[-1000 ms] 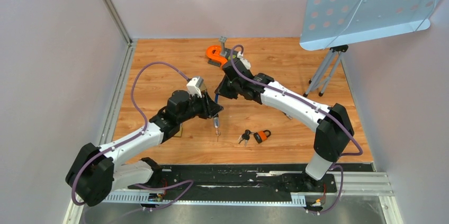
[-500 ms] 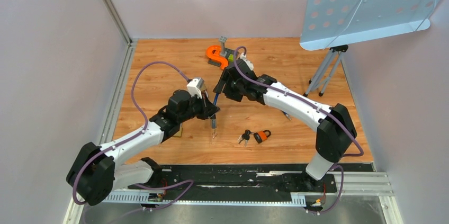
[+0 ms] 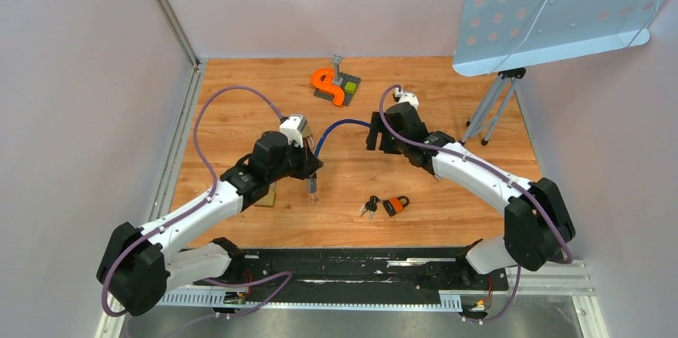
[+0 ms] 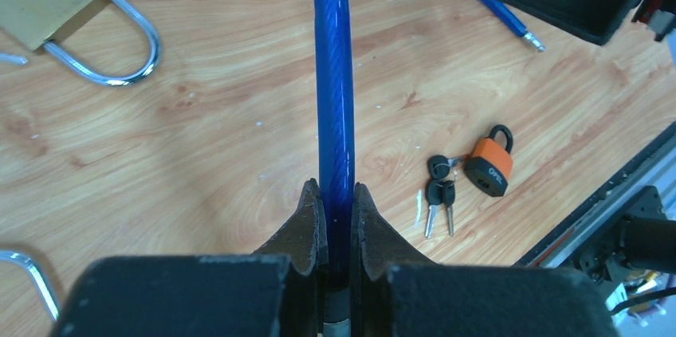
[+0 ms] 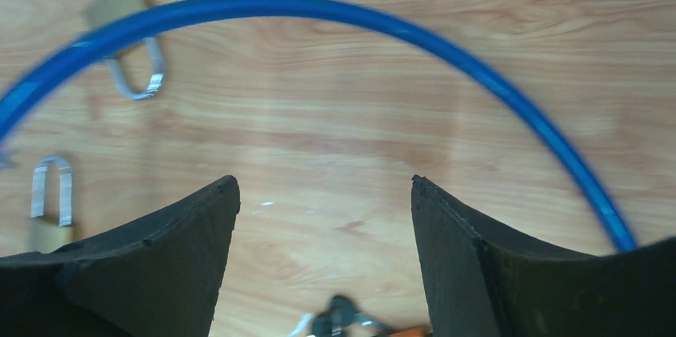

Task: Lock with the key
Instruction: Pick up the lock from the center of the board.

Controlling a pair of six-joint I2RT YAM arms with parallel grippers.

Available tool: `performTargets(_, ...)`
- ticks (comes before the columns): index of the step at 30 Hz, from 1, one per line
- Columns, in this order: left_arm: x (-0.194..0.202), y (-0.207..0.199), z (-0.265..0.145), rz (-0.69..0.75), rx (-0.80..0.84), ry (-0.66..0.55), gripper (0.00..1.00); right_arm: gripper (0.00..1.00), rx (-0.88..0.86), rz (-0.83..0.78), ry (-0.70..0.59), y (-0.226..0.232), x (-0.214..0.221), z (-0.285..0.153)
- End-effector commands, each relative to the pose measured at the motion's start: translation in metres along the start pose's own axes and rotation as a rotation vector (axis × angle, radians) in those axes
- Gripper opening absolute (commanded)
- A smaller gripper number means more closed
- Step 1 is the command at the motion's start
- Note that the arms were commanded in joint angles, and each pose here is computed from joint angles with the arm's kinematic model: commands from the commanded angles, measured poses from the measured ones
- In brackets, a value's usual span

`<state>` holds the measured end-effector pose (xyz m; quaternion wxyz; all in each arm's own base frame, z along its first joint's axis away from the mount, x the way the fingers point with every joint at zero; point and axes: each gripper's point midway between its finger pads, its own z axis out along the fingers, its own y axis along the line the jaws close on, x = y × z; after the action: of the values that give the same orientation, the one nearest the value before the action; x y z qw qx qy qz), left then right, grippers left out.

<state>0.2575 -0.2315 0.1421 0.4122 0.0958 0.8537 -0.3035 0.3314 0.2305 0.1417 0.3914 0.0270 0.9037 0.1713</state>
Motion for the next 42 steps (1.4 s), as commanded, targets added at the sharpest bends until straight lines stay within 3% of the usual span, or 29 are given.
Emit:
performTargets(1,-0.03,0.004,-0.015,0.042,-0.074,-0.066,0.0,0.78,0.053,-0.168,-0.021,-0.041,-0.011,0.022)
performTargets(6,-0.025,0.026,-0.02,0.008,-0.212,-0.025,0.0,0.78,0.19,-0.25,0.135,-0.084,0.006,0.048)
performTargets(14,-0.024,0.042,-0.014,-0.002,-0.314,-0.002,0.0,0.76,0.307,-0.332,0.242,-0.12,0.014,0.076)
performTargets(22,-0.027,0.04,-0.009,0.018,-0.302,0.001,0.0,0.69,0.263,-0.317,0.355,-0.123,0.038,0.087)
performTargets(24,-0.028,0.037,-0.008,0.018,-0.285,-0.001,0.0,0.63,0.278,-0.304,0.384,-0.124,0.044,0.089)
performTargets(29,-0.03,0.03,-0.006,0.02,-0.25,-0.004,0.0,0.38,0.276,-0.256,0.433,-0.122,0.054,0.091)
performTargets(34,-0.032,0.023,-0.005,0.022,-0.211,-0.006,0.0,0.03,0.243,-0.207,0.428,-0.112,0.053,0.089)
performTargets(42,-0.035,0.004,-0.002,0.01,-0.108,-0.021,0.0,0.0,0.141,-0.1,0.249,-0.073,0.005,0.072)
